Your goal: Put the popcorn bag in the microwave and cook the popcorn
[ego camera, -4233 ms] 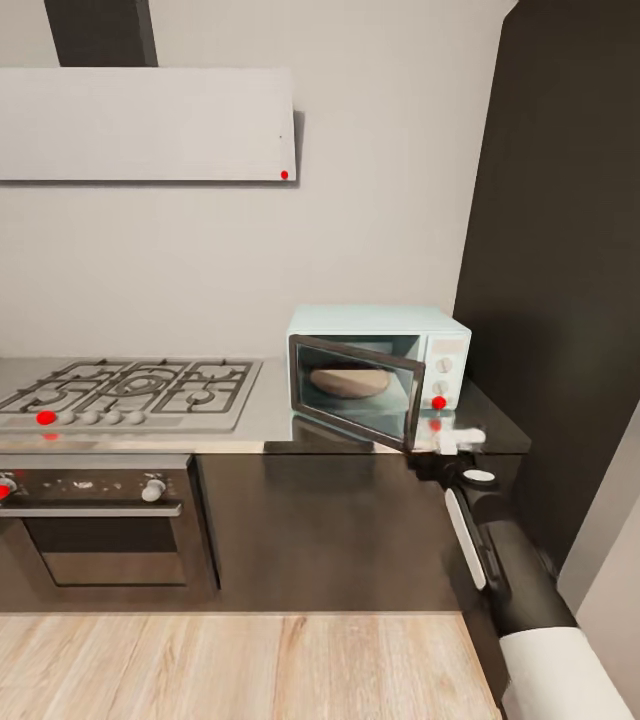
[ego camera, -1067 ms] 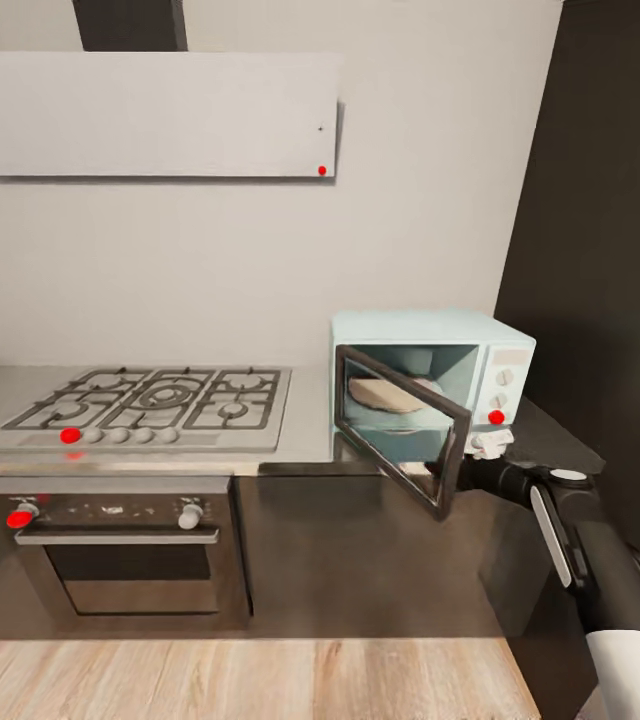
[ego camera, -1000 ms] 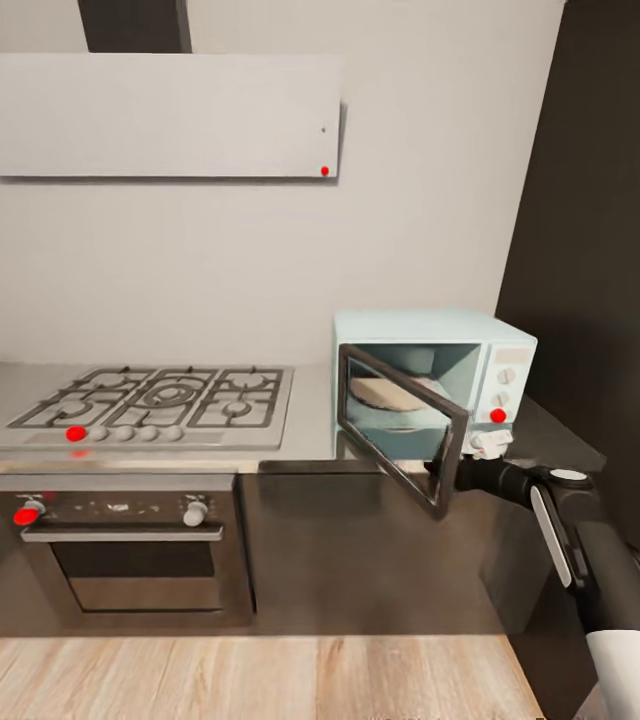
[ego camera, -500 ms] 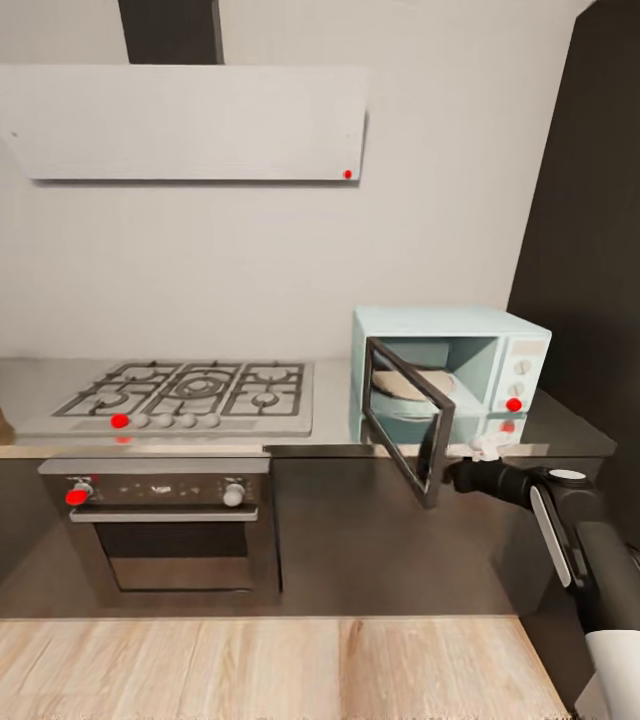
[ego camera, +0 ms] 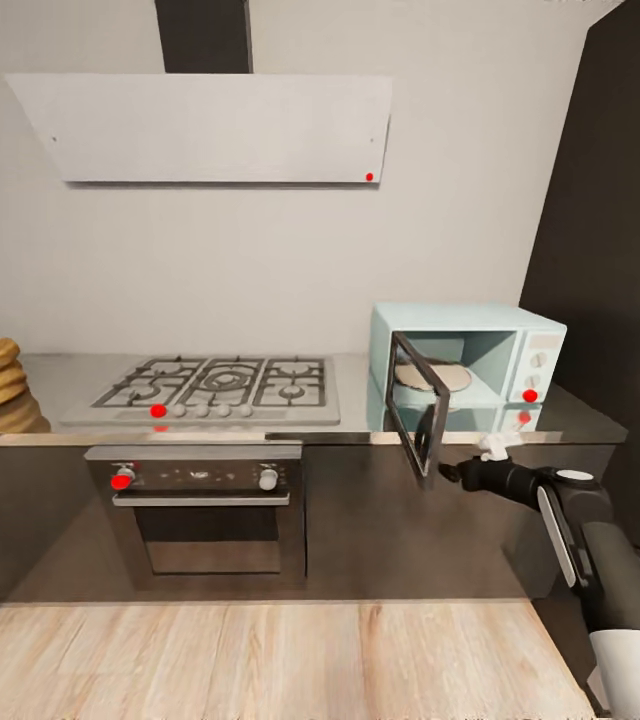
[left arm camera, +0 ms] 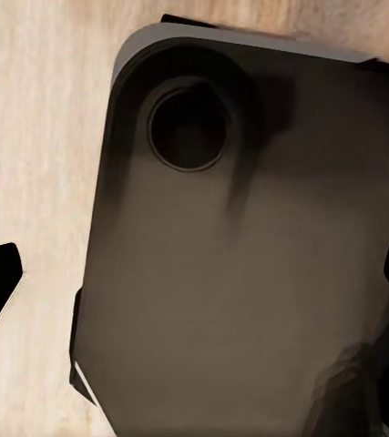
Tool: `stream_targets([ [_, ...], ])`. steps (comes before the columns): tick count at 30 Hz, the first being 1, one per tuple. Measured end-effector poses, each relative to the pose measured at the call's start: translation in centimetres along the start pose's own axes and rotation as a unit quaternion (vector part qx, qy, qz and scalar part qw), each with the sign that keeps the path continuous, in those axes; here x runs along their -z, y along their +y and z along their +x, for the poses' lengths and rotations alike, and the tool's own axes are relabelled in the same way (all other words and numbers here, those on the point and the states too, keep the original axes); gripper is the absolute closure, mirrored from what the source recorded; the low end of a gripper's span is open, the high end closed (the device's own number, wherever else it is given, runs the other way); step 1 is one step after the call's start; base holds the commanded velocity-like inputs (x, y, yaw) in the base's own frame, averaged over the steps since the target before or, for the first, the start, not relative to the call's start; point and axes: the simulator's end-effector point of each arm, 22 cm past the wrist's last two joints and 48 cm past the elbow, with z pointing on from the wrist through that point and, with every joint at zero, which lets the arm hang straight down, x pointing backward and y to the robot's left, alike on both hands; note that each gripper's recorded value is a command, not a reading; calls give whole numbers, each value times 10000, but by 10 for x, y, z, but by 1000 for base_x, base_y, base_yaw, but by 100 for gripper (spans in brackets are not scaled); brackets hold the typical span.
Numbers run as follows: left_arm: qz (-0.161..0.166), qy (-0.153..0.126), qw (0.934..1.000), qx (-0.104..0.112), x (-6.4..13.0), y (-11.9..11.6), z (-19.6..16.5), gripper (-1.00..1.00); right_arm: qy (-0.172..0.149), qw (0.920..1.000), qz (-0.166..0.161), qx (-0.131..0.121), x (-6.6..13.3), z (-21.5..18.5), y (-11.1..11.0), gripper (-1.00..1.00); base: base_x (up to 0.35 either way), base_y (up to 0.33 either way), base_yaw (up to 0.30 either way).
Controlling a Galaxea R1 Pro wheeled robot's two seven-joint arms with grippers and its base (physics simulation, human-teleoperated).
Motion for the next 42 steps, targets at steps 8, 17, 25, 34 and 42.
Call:
stream_targets([
  [8,-4,-2,10000,0,0,1,0,-100,-61,9995,177,-261,7,1,-23,-100,-77,107,0],
  [17,-4,-2,10000,0,0,1,0,-100,280,9904,1155,-702,23,40,-106,-100,-1,2,0],
  [25,-8,0,10000,11,0,1,0,-100,1832,9647,1353,-1320,8,189,-126,-100,0,0,0],
  [34,-5,1,10000,10,0,1,0,-100,4076,9012,579,-1350,63,483,-23,-100,0,0,0],
  [42,-4,-2,10000,10,0,1,0,-100,3993,8956,1700,-974,169,625,27,-100,0,0,0],
])
